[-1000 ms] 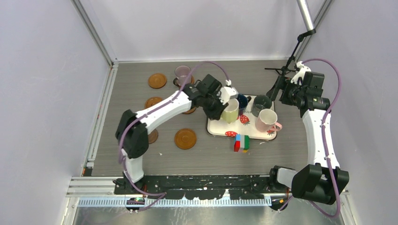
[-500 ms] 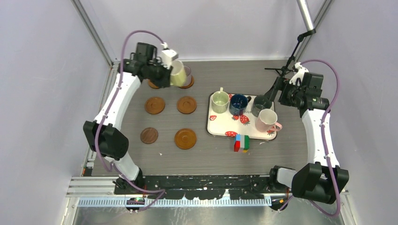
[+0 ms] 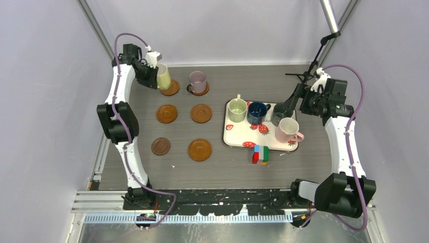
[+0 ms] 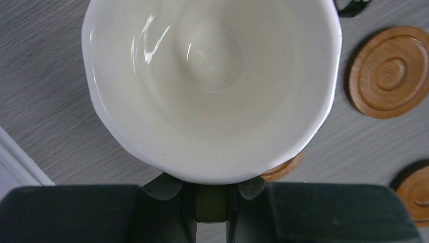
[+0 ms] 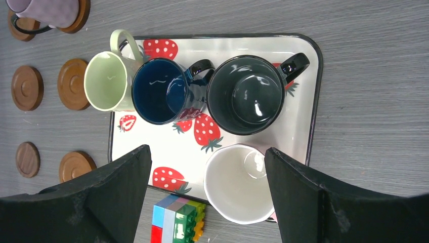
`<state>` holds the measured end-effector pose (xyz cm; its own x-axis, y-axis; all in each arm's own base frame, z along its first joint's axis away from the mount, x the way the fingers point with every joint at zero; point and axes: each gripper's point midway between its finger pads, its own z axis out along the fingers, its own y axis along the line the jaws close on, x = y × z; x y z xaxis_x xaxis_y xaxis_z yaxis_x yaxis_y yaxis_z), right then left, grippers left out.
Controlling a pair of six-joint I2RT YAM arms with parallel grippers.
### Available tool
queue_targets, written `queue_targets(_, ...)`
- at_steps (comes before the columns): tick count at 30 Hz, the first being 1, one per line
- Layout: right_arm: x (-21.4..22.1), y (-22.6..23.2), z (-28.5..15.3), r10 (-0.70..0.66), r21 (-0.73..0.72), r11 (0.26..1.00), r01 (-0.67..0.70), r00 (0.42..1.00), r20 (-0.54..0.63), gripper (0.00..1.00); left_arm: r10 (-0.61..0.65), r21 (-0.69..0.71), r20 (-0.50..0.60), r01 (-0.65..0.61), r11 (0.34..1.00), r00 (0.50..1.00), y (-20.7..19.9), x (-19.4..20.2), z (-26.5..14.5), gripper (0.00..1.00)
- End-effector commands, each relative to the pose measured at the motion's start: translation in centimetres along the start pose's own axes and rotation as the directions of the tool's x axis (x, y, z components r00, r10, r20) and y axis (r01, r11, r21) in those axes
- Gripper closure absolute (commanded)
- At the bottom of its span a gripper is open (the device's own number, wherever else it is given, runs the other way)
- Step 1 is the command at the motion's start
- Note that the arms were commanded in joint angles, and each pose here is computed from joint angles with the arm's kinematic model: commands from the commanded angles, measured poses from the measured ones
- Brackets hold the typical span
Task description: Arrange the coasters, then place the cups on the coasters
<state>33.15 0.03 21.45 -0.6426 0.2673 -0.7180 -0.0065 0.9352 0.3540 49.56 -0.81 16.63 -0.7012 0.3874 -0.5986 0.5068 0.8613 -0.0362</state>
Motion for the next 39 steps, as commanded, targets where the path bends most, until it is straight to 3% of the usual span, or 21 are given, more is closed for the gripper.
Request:
queue_targets(1, 0.1, -0.1, 0.3, -0.011, -0.011, 1.0, 0.011, 1.0, -0.002, 0.14, 0.065, -0.017, 0.126, -0.063, 0.998, 0.99, 1.6, -3.9, -0.2, 0.99)
queue_targets(15, 0.4, -0.5, 0.9, -0.001, -0.008, 1.0, 0.001, 1.0, -0.024, 0.14, 0.069, -0.024, 0.096, -0.067, 0.997, 0.993, 3.4, -3.1, 4.5, 0.97)
queue_targets(39, 0.6, -0.6, 1.2, -0.002, -0.008, 1.0, 0.002, 0.999, -0.033, 0.14, 0.106, -0.074, 0.063, -0.102, 0.992, 0.992, 3.3, -2.3, 7.6, 0.9)
